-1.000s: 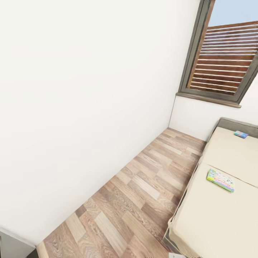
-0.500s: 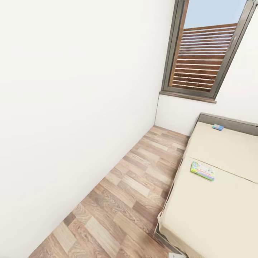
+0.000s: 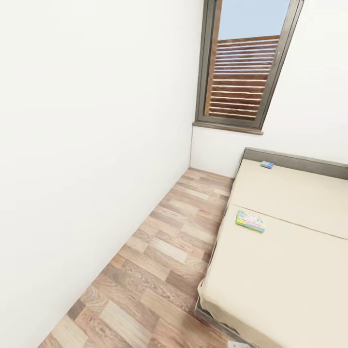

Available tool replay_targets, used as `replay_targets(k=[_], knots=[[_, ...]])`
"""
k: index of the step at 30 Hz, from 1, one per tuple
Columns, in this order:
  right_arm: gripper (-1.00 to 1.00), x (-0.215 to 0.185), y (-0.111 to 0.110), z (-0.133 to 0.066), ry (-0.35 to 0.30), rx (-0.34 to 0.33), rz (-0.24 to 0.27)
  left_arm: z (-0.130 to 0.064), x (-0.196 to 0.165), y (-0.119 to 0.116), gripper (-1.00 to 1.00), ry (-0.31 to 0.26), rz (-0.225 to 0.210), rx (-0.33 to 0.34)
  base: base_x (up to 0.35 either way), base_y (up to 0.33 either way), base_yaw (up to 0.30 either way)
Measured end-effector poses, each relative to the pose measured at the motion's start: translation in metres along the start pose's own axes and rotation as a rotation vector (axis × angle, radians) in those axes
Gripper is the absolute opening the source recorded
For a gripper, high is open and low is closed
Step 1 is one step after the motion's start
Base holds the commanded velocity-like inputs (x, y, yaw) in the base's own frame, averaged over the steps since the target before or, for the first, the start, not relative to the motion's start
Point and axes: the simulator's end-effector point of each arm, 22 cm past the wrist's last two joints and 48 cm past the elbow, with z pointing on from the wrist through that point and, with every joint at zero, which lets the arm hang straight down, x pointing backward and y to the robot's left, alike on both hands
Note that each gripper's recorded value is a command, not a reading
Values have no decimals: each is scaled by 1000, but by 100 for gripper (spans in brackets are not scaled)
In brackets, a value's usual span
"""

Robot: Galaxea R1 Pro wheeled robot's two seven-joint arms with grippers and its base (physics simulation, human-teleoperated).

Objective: Put all the toys in the child's room - the three board games (two on the bed and one on the table), the two jigsaw puzzles on the table, and the tennis ball on the table - inside the toy box on the table in the child's room.

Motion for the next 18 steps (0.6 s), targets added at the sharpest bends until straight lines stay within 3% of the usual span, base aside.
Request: replay_targets(k=[18], knots=[[100, 0, 0, 0, 0, 0, 0, 0, 0, 1, 100, 0, 0, -1, 0, 0, -280]])
